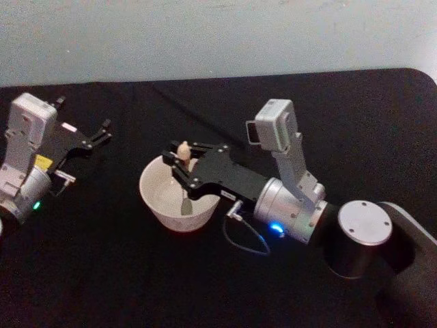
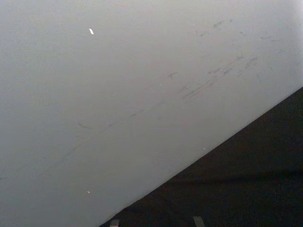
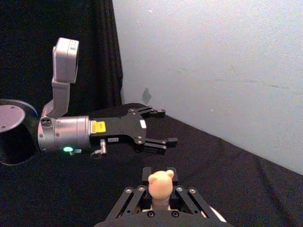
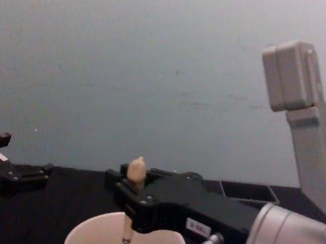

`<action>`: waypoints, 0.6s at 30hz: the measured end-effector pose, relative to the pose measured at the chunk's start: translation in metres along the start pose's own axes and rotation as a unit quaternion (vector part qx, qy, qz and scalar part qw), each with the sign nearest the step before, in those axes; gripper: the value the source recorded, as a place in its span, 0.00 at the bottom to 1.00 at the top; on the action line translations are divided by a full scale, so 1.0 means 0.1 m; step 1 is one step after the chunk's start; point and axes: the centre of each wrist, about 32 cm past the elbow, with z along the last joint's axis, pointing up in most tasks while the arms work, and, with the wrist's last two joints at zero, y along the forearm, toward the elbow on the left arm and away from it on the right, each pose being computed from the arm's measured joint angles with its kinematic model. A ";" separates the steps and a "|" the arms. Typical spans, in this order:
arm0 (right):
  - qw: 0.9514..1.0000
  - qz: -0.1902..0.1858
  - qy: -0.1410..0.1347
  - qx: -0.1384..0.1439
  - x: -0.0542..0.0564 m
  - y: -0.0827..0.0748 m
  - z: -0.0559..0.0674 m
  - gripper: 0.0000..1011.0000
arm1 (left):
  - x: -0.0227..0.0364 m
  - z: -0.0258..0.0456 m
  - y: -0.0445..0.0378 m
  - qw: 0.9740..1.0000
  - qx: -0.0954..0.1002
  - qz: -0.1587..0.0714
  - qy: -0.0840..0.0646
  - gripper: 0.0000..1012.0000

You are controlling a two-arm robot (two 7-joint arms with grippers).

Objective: Pick up the stirring spoon with one hand, stir inside the cup, then place it back in its original position.

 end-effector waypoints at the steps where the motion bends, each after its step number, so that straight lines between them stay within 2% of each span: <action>1: 1.000 0.002 0.001 0.001 -0.01 0.03 0.00 0.19 | 0.000 0.000 0.000 1.000 0.000 0.000 0.000 0.99; 9: 1.000 0.002 0.001 0.005 -0.04 0.19 0.02 0.19 | 0.000 0.000 0.000 1.000 0.000 0.000 0.000 0.99; 18: 1.000 -0.026 -0.004 0.006 0.06 0.31 0.02 0.19 | 0.000 0.000 0.000 1.000 0.000 0.000 0.000 0.99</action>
